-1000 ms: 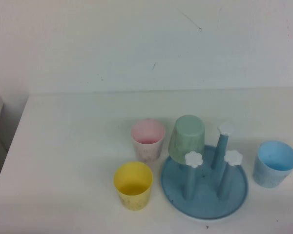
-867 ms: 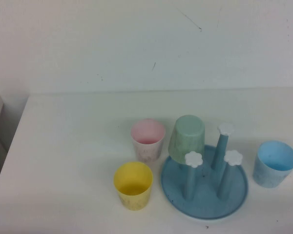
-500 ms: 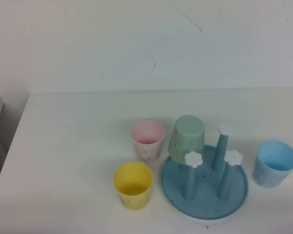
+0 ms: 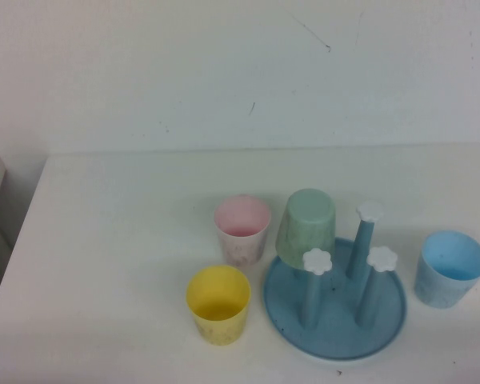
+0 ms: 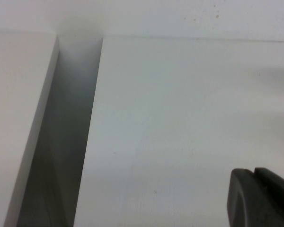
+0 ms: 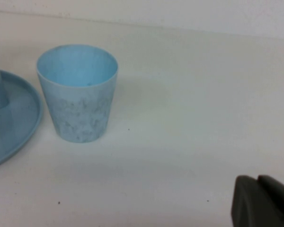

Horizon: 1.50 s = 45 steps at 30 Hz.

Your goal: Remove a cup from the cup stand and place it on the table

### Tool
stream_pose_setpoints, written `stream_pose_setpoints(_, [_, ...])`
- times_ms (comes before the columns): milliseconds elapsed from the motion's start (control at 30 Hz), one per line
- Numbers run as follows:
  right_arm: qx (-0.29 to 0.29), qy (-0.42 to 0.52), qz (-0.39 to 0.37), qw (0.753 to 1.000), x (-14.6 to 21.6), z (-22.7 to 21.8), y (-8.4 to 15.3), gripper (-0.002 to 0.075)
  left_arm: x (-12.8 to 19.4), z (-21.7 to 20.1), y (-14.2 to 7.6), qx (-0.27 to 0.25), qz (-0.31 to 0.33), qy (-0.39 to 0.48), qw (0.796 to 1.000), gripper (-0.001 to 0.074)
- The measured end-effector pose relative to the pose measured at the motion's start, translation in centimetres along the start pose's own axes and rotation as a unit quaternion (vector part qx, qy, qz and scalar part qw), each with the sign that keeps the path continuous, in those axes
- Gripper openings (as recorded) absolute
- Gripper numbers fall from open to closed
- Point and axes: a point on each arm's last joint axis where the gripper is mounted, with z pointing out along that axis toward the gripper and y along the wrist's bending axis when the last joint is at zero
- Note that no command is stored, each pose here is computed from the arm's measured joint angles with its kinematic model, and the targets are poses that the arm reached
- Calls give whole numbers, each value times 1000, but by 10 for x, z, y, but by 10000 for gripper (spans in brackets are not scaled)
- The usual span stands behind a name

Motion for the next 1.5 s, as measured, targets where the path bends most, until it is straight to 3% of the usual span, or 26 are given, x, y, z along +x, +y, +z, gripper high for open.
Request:
stream_pose_setpoints(367, [0, -5, 0, 1000, -1, 0, 0, -3, -1, 0, 0, 1, 0, -3, 1000, -2])
stream_pose_setpoints(500, [3, -23, -2, 1000, -3, 0, 0, -3, -7, 0, -1, 9, 0, -43, 999, -2])
stream_pose_setpoints(700, [13, -126, -4, 992, -22, -2, -2, -3, -30, -5, -6, 34, 0, -174, 984, -2])
stream_pose_setpoints(933, [26, -276, -4, 961, -47, -13, -4, -3, -49, -15, -10, 56, 1, -287, 956, -2])
stream_pose_setpoints(1100, [30, -324, -5, 946, -55, -19, -5, -3, -51, -17, -10, 58, 5, -302, 952, -3])
stream_pose_setpoints(1500, [30, -347, 29, 937, -58, -21, -7, -3, -49, -15, -10, 55, 5, -291, 955, -3])
